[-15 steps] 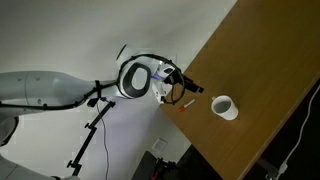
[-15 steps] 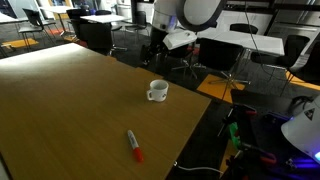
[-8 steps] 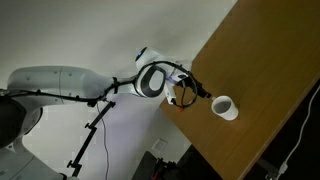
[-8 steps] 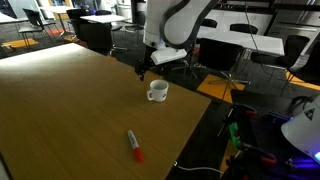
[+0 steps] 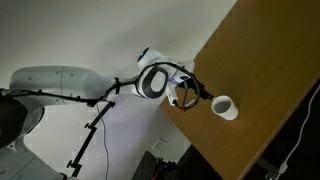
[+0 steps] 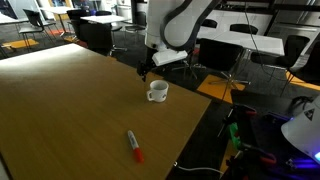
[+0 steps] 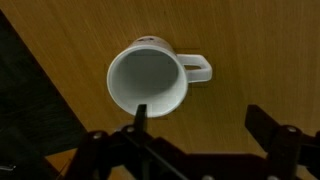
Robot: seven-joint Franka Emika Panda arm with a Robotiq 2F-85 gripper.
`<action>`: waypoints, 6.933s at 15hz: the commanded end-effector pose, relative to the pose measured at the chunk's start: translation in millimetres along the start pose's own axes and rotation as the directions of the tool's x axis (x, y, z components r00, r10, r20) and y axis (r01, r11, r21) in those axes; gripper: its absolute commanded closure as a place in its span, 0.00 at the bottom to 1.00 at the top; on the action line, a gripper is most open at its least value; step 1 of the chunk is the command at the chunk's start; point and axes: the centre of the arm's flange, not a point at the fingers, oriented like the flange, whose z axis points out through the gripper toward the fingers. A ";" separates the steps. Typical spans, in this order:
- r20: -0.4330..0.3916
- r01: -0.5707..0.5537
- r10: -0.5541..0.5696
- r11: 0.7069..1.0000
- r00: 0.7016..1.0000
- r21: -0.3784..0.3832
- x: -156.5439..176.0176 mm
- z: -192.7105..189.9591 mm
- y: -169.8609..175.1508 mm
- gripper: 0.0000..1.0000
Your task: Slide the mug to the left
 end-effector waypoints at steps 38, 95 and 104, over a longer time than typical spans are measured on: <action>-0.008 -0.294 0.294 0.956 0.956 0.020 30.8 93.5 -6.5 1.00; 0.087 0.272 -0.271 0.962 0.959 -0.002 39.6 86.4 -142.0 0.97; 0.037 0.411 -0.411 0.912 0.911 0.000 13.8 84.7 -218.6 0.97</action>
